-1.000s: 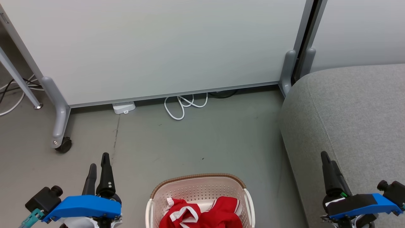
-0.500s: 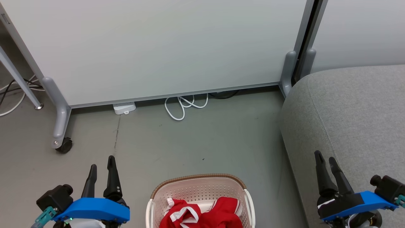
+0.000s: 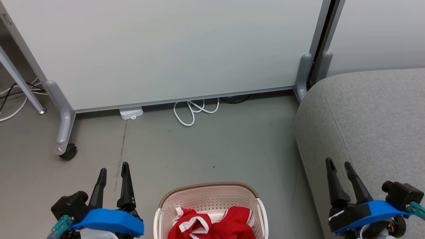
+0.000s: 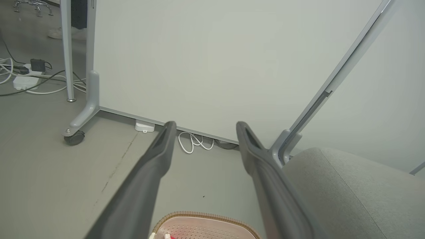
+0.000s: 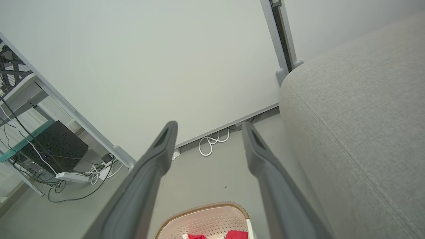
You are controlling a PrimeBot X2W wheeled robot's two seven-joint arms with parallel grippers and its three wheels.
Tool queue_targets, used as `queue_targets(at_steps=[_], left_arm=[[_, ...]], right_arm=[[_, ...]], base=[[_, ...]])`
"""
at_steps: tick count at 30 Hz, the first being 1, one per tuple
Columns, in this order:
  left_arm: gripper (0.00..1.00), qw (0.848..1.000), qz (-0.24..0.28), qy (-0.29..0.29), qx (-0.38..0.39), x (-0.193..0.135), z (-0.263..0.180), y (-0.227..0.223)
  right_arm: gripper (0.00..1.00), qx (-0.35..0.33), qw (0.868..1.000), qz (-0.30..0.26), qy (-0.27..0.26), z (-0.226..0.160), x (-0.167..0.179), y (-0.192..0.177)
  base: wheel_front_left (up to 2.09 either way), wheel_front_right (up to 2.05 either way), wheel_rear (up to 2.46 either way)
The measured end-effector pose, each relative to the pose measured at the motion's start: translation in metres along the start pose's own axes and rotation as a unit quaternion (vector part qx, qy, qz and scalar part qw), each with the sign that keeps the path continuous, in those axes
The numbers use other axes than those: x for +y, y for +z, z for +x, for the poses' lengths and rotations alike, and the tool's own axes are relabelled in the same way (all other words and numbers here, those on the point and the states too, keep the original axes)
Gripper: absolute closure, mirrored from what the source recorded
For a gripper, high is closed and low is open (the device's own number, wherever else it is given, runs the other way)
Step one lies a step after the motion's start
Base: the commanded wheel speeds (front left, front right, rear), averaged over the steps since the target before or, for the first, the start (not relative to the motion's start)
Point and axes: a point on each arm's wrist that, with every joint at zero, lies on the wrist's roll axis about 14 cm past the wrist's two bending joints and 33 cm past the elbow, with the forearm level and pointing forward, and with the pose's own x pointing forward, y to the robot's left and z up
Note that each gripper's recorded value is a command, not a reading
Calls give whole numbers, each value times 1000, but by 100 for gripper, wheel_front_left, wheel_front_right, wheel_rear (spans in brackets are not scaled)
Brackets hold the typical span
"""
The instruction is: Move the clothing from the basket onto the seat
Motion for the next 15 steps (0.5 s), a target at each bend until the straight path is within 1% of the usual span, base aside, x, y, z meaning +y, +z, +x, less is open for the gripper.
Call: queue_targets(at_steps=[15], left_arm=[[0, 997, 72, -17, -21, -7, -1, 6]], right_arm=[[0, 1, 997, -79, 14, 0, 6, 0]], base=[[0, 0, 0]])
